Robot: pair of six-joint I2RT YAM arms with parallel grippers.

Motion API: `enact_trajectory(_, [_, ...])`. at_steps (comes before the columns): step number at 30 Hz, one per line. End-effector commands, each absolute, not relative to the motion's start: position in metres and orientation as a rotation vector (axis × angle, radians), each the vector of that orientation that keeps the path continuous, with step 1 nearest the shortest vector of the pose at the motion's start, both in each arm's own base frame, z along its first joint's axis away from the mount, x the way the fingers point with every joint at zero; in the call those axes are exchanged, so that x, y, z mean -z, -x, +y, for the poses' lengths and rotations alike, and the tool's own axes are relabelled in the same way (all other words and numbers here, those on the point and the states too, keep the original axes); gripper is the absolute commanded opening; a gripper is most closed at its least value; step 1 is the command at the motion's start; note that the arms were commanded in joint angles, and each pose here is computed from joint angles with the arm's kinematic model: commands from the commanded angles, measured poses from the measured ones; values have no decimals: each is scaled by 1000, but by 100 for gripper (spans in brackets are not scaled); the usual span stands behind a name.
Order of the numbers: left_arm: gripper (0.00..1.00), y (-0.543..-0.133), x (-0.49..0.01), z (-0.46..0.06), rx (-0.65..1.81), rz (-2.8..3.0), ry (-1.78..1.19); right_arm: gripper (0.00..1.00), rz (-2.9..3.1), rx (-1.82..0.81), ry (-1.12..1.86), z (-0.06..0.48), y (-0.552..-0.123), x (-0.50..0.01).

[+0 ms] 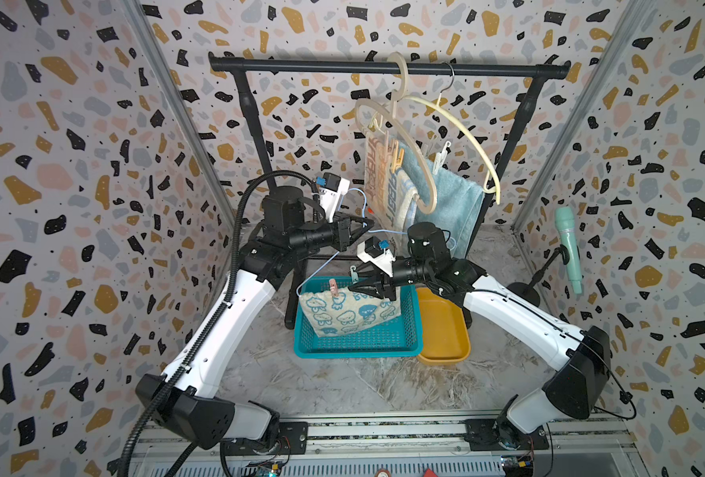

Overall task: Remove the clothespins securing towels to the hanger
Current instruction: Remove the clothespin from the hanger.

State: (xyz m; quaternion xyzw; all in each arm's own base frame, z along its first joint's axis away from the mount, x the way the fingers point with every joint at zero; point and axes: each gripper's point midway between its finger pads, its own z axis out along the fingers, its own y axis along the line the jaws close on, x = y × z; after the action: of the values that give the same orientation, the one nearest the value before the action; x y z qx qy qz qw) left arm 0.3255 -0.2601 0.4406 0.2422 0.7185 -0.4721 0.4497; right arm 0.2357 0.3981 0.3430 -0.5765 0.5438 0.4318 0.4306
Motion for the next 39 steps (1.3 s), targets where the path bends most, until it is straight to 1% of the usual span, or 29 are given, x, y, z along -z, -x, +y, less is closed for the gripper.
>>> enact_trajectory(1, [0, -316, -463, -262, 1186, 1691, -639, 41, 1309, -1088, 1449, 397, -229, -361])
enact_trajectory(9, [0, -317, -461, -263, 1187, 1695, -640, 38, 1310, -1086, 1448, 397, -229, -360])
enact_trajectory(15, [0, -317, -461, -263, 1187, 1694, -642, 34, 1311, -1088, 1448, 398, -229, -360])
enact_trajectory(23, [0, -317, -461, -263, 1185, 1694, -641, 32, 1311, -1086, 1444, 398, -230, -360])
enact_trajectory(35, [0, -318, -460, -262, 1182, 1698, -635, 21, 1311, -1088, 1440, 398, -231, -360])
enact_trajectory(39, [0, -319, -459, -262, 1178, 1704, -629, 13, 1316, -1089, 1434, 399, -231, -359])
